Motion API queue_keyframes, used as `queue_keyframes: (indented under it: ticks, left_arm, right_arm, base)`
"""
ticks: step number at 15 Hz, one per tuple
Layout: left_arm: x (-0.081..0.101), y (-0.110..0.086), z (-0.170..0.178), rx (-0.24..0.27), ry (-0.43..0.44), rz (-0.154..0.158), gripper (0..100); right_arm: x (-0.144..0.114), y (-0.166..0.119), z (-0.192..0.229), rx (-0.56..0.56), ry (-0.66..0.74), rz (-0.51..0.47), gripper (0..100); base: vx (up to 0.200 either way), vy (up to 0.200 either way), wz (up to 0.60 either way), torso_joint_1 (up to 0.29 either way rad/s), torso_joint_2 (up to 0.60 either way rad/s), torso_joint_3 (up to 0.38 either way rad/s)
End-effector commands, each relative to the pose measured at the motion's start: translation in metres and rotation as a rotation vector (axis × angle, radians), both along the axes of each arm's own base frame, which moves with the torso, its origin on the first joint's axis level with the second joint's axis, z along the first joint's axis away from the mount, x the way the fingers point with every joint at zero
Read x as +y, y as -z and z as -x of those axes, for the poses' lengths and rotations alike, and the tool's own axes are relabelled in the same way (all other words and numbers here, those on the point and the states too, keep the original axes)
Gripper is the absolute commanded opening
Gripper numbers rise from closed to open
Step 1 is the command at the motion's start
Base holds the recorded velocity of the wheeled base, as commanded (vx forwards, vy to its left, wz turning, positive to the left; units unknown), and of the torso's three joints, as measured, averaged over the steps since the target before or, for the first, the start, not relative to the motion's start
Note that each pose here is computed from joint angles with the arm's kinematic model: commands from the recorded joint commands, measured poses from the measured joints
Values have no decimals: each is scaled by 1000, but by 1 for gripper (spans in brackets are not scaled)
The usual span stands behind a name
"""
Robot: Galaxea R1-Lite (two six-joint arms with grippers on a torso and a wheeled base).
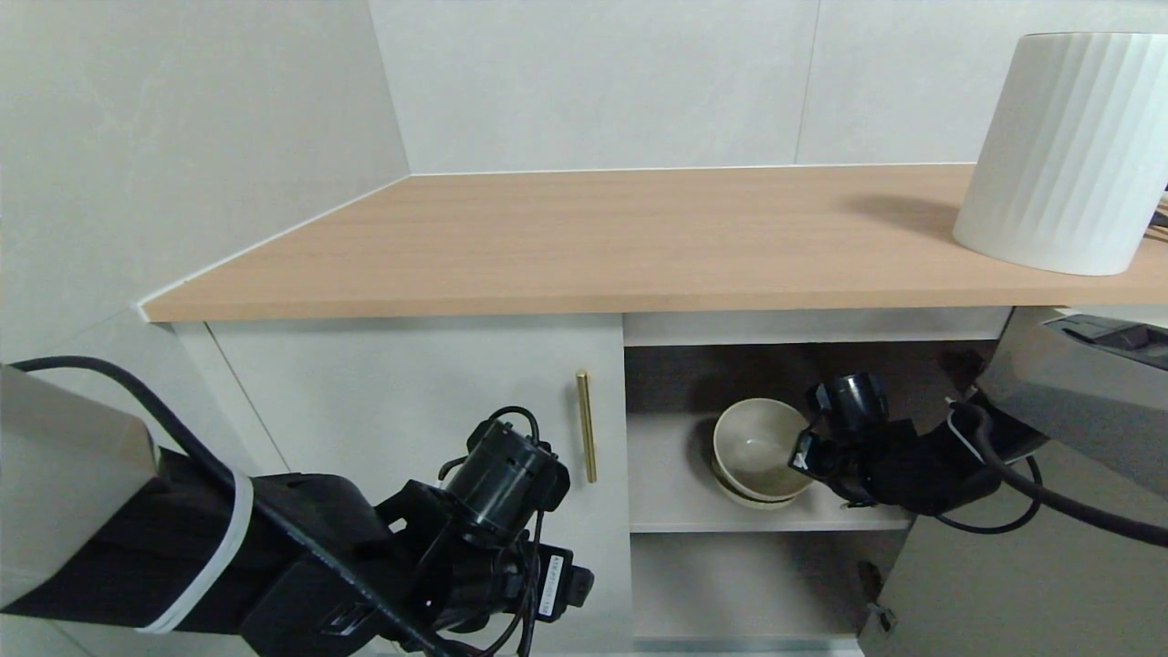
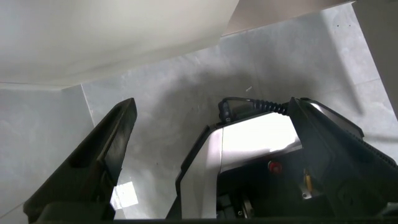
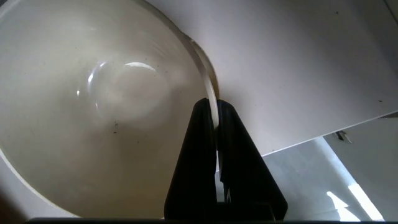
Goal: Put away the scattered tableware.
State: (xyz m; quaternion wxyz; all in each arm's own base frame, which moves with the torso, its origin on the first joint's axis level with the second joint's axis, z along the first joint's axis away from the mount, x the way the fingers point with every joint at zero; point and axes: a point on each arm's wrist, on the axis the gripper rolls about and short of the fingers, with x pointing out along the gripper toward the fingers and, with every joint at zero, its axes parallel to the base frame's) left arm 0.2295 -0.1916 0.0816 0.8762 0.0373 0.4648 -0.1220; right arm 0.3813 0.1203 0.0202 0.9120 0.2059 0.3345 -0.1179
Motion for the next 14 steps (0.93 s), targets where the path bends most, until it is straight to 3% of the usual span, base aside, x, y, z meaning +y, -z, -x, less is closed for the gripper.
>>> queue_keyframes:
  ticks: [1, 4, 5, 12, 14]
  left_arm:
    - [0, -1, 0, -2, -1, 2, 100]
    - [0, -1, 0, -2, 0, 1, 100]
    - [0, -1, 0, -2, -1, 2, 100]
    - [1, -1, 0, -4, -6, 1, 100]
    - [8, -11, -3, -44, -40, 5, 100]
  right_arm:
    - [1, 1, 0, 3, -3, 2, 0]
    - [1, 2, 0, 3, -3, 2, 0]
    - [1, 2, 0, 3, -3, 2, 100]
    - [2, -1, 1, -1, -7, 1, 100]
    - [4, -16, 8, -20, -19, -5, 100]
  base:
    - [0, 0, 0, 0, 0, 0]
    - [0, 0, 0, 0, 0, 0]
    - [0, 0, 0, 0, 0, 0]
    - [0, 0, 0, 0, 0, 0]
    - [0, 0, 0, 0, 0, 0]
